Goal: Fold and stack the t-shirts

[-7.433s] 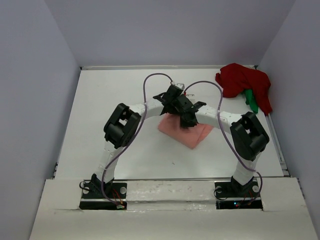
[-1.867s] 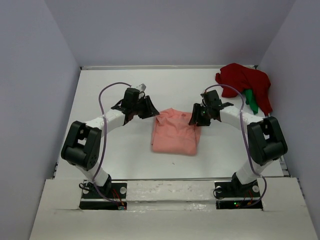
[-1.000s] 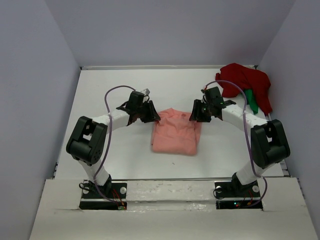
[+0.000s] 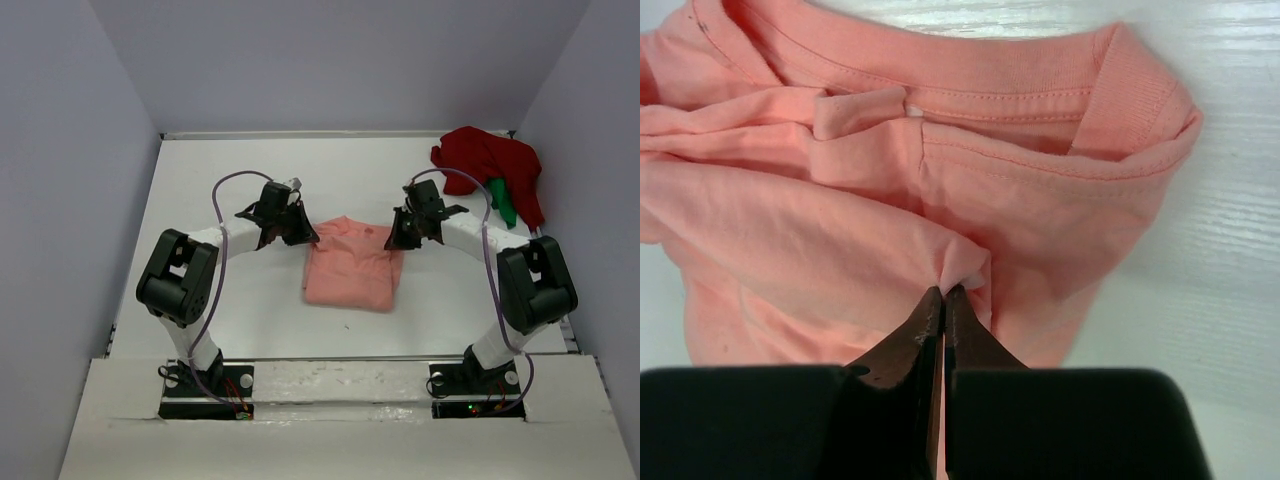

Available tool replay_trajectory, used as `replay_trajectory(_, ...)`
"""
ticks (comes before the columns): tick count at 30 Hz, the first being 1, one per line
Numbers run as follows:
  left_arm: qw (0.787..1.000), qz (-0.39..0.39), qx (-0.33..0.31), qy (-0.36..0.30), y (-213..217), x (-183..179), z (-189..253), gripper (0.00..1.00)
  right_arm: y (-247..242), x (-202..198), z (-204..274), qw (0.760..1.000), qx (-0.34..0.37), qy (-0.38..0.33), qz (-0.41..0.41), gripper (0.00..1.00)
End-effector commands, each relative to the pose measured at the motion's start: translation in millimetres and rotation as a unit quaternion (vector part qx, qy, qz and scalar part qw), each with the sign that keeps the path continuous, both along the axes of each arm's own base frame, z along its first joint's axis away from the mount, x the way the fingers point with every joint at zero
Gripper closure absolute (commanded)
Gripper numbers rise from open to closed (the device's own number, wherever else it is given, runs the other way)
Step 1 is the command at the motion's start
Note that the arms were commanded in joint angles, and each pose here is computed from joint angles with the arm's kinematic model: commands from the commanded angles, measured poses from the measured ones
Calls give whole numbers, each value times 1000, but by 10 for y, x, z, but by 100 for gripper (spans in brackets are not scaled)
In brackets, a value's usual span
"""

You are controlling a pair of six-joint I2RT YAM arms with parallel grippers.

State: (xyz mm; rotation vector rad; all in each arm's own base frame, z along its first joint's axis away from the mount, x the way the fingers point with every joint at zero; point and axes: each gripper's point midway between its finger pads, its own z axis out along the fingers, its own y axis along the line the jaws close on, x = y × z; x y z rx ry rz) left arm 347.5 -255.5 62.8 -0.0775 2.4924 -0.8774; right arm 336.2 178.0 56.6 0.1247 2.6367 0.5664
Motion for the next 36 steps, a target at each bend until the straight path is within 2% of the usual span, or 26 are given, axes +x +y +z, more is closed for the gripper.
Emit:
replay_trajectory(1, 999, -5, -5, -40, -48, 82, 301, 100, -115, 29, 210, 999, -11, -35, -34, 100)
replay_trajectory(5, 999, -7, 1, -42, -53, 113, 361, 100, -255, 29, 272, 996, -36, -54, -57, 100)
replay_trajectory(16, 998, -31, -4, -63, -180, 198, 546, 100, -338, 48, 261, 994, -57, -52, -73, 100)
replay_trajectory(24, 990, -55, 12, -128, -436, 415, 798, 100, -467, 150, 230, 989, -92, -60, -99, 100)
replay_trajectory(28, 991, -68, 11, -117, -575, 499, 664, 100, -488, 199, 242, 986, -107, -67, -105, 100)
replay_trajectory(36, 989, -75, 16, -126, -754, 714, 624, 100, -687, 431, 389, 971, -181, -95, -126, 100)
